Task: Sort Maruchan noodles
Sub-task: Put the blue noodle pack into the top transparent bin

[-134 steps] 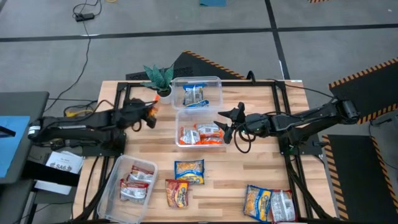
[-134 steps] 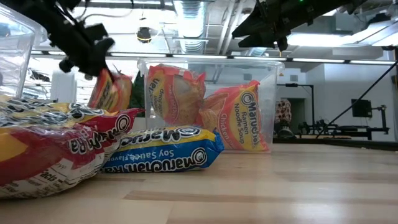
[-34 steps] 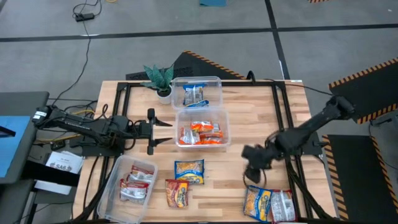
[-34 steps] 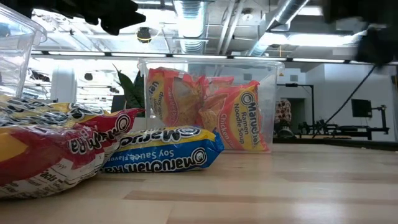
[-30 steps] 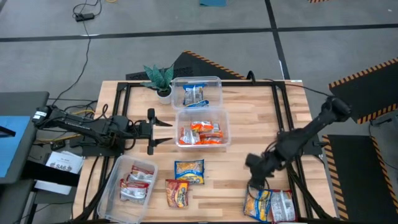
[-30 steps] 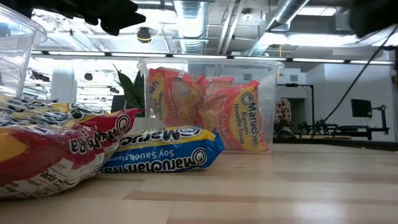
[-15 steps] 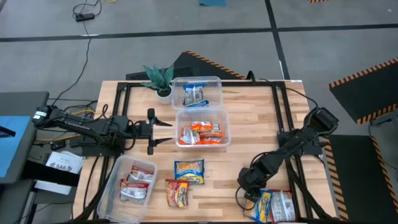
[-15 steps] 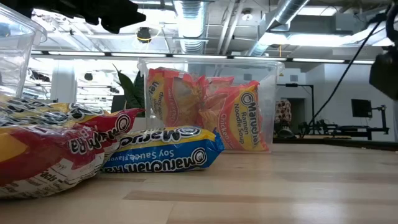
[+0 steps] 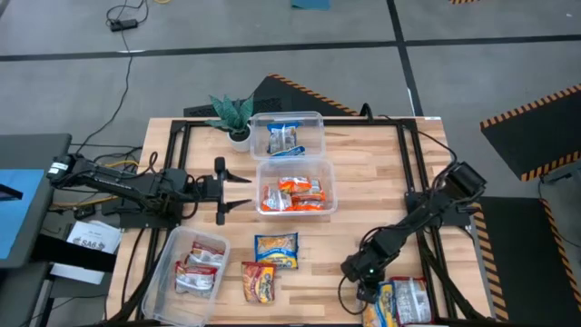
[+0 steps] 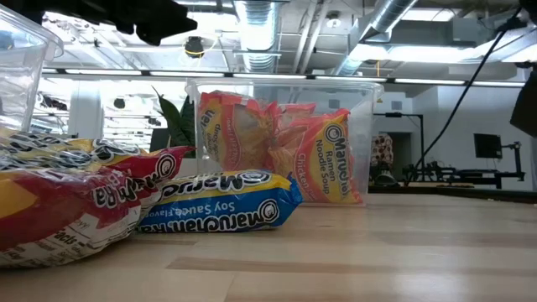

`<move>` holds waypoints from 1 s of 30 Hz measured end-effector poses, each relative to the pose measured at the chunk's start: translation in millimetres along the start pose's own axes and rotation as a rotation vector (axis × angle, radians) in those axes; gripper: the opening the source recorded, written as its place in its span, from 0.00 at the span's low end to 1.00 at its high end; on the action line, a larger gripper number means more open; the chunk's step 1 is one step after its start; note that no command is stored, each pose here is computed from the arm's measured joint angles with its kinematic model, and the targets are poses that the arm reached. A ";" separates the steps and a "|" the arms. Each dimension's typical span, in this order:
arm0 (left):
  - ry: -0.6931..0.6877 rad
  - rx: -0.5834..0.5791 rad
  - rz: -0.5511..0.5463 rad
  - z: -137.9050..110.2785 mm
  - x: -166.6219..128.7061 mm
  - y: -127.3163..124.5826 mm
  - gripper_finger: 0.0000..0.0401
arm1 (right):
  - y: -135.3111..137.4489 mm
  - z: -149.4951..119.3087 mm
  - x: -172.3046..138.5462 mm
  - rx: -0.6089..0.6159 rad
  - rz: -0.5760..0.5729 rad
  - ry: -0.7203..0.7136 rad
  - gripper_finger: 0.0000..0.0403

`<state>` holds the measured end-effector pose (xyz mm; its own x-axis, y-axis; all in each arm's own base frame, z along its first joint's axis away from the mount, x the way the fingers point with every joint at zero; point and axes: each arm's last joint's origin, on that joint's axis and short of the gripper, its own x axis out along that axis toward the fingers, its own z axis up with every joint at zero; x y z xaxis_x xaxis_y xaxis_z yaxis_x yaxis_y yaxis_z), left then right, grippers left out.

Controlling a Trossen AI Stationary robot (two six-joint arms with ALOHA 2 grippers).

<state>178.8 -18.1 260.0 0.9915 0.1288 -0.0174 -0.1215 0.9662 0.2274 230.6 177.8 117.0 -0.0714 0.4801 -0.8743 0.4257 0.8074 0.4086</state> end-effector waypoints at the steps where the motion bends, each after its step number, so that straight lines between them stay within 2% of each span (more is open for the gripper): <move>1: 0.002 0.000 0.007 0.0 0.0 0.2 0.59 | -0.7 2.1 -0.1 -0.020 0.004 -0.001 0.35; 4: 0.005 0.001 0.020 -0.2 0.0 0.6 0.59 | -4.6 8.1 -3.5 -0.081 0.003 -0.013 0.12; 6: 0.005 0.001 0.021 -0.2 0.0 0.6 0.59 | -8.2 13.6 -6.8 -0.116 0.005 -0.021 0.05; 10: 0.005 0.000 0.021 -0.2 0.0 0.6 0.59 | -15.2 20.9 -20.0 -0.172 -0.008 -0.068 0.04; 16: 0.009 0.002 0.022 -0.5 0.0 0.6 0.59 | -24.8 20.4 -56.6 -0.203 -0.028 -0.177 0.02; 22: 0.010 0.002 0.025 -0.6 0.0 0.7 0.59 | -14.3 10.8 -107.6 -0.317 0.135 -0.394 0.02; 26: 0.007 0.015 0.027 -0.3 -0.1 0.8 0.59 | -3.1 7.6 -141.2 -0.447 0.279 -0.610 0.02; 30: -0.022 0.019 0.056 3.0 -0.1 2.2 0.59 | 0.8 7.7 -169.7 -0.576 0.337 -0.813 0.02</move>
<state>178.6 -16.7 263.4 0.9839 0.1777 0.0168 -0.1764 0.9531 0.2461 249.9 94.4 263.7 0.6884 0.5080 -0.5177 -0.1980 0.8182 0.5397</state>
